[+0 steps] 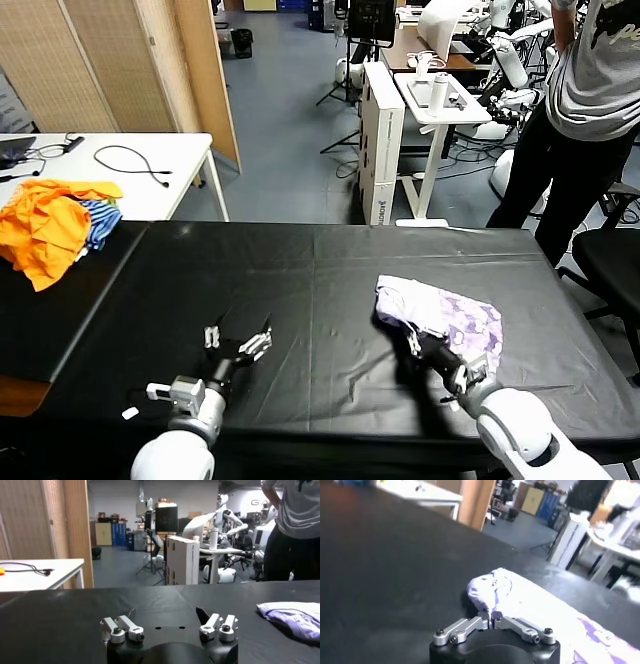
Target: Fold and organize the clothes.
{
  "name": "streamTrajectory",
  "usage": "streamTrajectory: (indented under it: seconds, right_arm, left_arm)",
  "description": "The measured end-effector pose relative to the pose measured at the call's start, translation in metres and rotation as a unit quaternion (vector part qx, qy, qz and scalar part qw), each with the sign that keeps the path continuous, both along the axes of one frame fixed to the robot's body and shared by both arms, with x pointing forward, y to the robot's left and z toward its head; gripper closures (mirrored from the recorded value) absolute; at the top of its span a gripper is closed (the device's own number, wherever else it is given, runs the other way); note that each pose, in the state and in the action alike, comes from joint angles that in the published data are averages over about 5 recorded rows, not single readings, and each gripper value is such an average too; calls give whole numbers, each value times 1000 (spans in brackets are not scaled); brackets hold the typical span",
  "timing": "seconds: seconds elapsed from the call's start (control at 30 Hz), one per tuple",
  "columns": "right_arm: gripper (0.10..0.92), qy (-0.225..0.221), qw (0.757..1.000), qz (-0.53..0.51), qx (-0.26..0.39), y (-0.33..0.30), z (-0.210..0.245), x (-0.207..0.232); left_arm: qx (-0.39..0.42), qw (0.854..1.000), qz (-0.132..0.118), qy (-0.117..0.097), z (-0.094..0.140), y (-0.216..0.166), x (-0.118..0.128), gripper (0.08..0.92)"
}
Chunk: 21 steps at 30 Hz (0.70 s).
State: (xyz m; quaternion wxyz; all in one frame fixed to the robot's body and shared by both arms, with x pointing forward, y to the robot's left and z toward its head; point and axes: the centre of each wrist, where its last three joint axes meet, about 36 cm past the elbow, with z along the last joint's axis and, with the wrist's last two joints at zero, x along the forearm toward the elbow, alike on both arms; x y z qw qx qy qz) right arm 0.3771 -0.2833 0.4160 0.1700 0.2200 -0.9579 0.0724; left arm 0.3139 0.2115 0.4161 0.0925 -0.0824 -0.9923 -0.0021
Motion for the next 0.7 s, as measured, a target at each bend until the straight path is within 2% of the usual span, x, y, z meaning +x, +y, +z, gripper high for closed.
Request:
streamTrajectory:
  seconds: [0.17, 0.53, 0.7]
  right_arm:
    - [863, 23, 999, -8, 48, -5, 2, 2]
    - [863, 143, 974, -85, 152, -22, 10, 13]
    - [855, 176, 964, -72, 185, -20, 16, 15]
  left_arm:
    - [-2, 1000, 0, 0, 0, 0, -1, 92]
    - [-5, 1000, 2, 1, -1, -1, -1, 92]
    - [-6, 1000, 3, 1, -1, -2, -2, 92]
